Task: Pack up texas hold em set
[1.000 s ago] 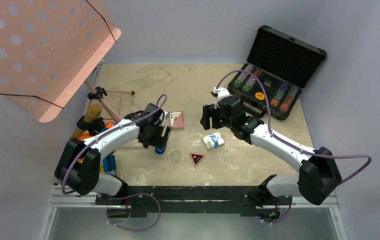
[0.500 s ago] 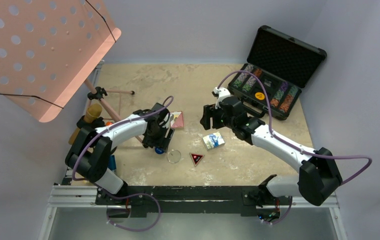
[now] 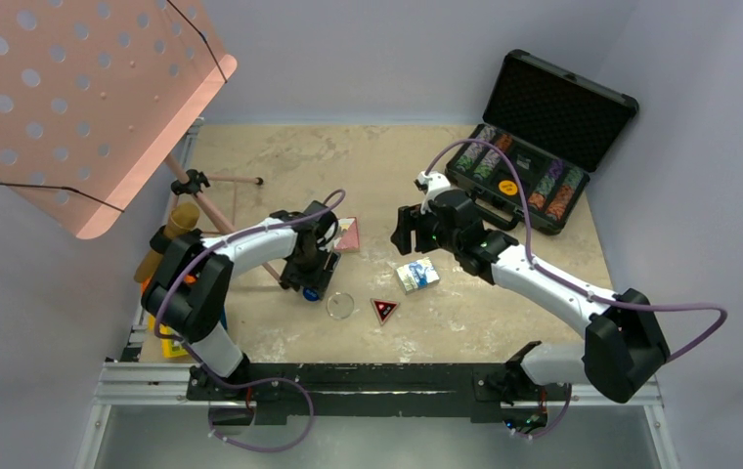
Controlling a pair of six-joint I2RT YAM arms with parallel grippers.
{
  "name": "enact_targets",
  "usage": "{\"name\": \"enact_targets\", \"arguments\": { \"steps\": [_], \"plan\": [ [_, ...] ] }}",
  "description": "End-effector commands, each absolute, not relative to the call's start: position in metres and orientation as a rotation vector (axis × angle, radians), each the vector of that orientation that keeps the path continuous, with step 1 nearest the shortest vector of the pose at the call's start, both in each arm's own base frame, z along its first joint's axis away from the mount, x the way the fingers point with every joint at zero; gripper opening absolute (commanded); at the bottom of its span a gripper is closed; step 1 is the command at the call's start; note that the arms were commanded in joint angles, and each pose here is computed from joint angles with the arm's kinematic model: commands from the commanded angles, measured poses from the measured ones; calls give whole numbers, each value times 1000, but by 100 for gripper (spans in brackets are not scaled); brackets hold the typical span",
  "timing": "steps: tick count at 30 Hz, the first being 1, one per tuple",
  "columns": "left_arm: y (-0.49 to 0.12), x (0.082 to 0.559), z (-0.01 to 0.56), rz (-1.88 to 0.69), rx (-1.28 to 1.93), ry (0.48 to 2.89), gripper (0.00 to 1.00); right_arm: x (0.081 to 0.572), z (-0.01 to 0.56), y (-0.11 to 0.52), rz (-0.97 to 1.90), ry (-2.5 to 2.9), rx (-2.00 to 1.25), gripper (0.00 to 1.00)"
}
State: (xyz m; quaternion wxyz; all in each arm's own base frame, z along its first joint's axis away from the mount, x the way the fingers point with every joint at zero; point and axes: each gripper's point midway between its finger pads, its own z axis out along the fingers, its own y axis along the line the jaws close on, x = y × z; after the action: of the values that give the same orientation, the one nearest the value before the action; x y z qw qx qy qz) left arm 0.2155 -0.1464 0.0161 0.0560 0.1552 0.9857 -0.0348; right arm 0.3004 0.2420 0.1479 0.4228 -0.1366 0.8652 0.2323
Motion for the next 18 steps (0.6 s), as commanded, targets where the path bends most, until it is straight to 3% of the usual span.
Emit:
{"name": "enact_targets", "arguments": {
  "steps": [1, 18],
  "plan": [
    [-149, 222, 21, -80, 439, 2996, 66, 302, 163, 244, 617, 2107, -349, 72],
    [-169, 223, 1, -10, 429, 3002, 53, 300, 169, 241, 617, 2084, -336, 72]
  ]
}}
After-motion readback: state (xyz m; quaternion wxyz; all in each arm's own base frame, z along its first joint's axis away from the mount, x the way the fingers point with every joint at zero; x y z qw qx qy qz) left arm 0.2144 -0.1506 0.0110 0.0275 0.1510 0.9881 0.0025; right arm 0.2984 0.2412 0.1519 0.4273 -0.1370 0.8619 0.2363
